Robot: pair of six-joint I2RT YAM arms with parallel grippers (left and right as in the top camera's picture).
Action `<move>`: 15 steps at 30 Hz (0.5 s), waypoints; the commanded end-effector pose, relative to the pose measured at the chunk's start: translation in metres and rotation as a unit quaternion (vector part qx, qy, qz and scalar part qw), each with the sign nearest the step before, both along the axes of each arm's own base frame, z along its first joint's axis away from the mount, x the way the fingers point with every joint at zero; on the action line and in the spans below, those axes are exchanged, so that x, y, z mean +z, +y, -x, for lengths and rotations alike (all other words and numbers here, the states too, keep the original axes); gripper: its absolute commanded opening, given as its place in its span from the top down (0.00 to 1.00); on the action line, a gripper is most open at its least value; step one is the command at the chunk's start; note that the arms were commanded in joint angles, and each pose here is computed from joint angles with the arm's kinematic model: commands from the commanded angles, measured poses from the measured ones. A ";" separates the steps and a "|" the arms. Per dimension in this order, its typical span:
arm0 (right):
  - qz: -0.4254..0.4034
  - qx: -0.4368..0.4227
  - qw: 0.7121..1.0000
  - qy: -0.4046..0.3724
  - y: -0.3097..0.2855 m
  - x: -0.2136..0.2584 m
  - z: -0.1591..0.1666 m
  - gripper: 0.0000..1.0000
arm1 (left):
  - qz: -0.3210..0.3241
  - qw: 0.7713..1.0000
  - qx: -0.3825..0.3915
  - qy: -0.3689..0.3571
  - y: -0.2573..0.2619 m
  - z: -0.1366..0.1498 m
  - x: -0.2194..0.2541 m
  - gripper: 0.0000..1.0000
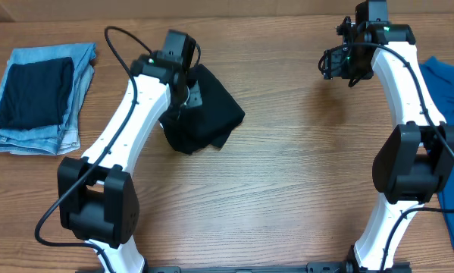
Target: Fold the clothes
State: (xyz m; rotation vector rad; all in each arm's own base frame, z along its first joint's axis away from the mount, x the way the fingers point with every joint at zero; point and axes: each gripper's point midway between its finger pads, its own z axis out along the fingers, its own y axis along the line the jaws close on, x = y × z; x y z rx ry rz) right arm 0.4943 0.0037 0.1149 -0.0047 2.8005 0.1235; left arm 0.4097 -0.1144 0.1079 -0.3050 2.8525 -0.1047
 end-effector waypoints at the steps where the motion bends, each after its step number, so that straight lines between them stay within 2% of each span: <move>1: -0.001 0.001 1.000 -0.023 -0.001 0.018 -0.003 0.31 | -0.025 0.999 0.017 0.022 0.020 0.014 -0.021 0.96; 6: -0.001 0.001 1.000 -0.023 -0.001 0.018 -0.003 0.31 | -0.051 0.996 0.050 0.051 0.043 0.026 -0.025 0.96; 15: -0.001 0.001 1.000 -0.021 -0.001 0.018 -0.003 0.31 | -0.072 0.994 0.070 0.038 0.065 0.022 -0.048 0.96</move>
